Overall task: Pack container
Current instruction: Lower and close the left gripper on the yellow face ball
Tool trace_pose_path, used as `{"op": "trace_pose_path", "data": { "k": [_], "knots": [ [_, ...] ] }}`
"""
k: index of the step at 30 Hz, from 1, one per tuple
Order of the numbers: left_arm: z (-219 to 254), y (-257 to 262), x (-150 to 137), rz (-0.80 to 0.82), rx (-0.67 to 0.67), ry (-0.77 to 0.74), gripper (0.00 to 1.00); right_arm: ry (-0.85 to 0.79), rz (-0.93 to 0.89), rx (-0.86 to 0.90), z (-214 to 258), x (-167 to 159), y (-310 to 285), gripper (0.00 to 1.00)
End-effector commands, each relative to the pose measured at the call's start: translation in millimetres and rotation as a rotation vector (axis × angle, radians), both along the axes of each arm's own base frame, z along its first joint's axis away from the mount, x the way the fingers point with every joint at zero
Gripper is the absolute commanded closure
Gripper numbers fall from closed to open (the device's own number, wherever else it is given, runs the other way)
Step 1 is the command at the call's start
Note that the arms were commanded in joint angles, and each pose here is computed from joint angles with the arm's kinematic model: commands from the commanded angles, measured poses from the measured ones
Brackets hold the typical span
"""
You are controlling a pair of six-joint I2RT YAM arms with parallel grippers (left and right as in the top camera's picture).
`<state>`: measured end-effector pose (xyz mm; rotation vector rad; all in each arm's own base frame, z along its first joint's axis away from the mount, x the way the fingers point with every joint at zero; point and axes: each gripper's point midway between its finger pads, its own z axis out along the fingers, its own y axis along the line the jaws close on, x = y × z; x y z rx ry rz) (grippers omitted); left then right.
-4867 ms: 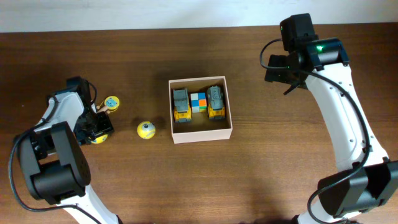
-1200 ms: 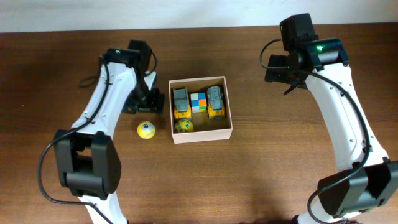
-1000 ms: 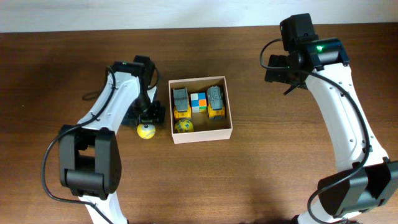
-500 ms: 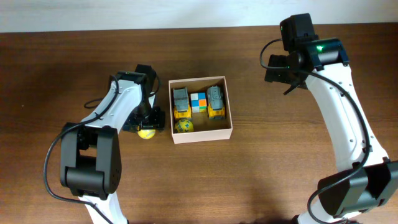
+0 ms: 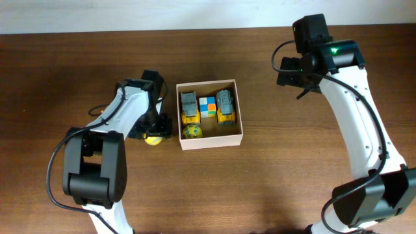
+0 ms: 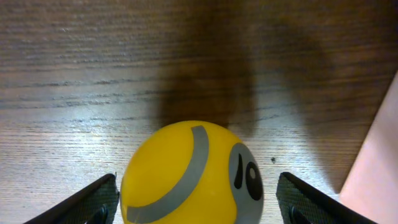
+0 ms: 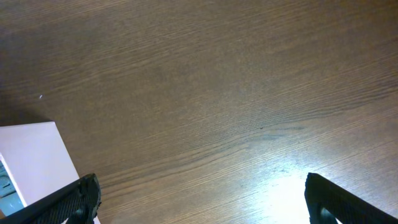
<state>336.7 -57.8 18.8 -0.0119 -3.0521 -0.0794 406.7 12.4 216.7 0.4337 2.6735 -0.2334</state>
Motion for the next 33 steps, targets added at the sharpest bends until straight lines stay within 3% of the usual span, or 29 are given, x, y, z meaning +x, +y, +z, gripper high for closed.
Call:
{"op": "trace_pose_path", "data": {
  "k": [1, 6, 11, 17, 21, 33],
  "knots": [
    [5.6, 2.6, 0.8, 0.012, 0.011, -0.023, 0.20, 0.004, -0.014, -0.010, -2.2, 0.5, -4.0, 0.01],
    [5.5, 2.3, 2.5, 0.012, 0.010, -0.030, 0.34, 0.004, -0.014, -0.010, -2.2, 0.5, -4.0, 0.01],
    [5.2, 1.9, 4.6, 0.013, 0.008, -0.039, 0.34, 0.004, -0.014, -0.010, -2.2, 0.5, -4.0, 0.01],
    [4.6, 1.5, 6.7, 0.012, 0.006, -0.048, 0.28, 0.004, -0.014, -0.011, -2.2, 0.5, -4.0, 0.01],
    [4.6, 1.4, 7.4, 0.012, 0.006, -0.051, 0.41, 0.004, -0.014, -0.011, -2.2, 0.5, -4.0, 0.01],
    [5.5, 1.4, 6.0, 0.013, 0.006, -0.045, 0.48, 0.004, -0.014, -0.011, -2.2, 0.5, -4.0, 0.01]
  ]
}}
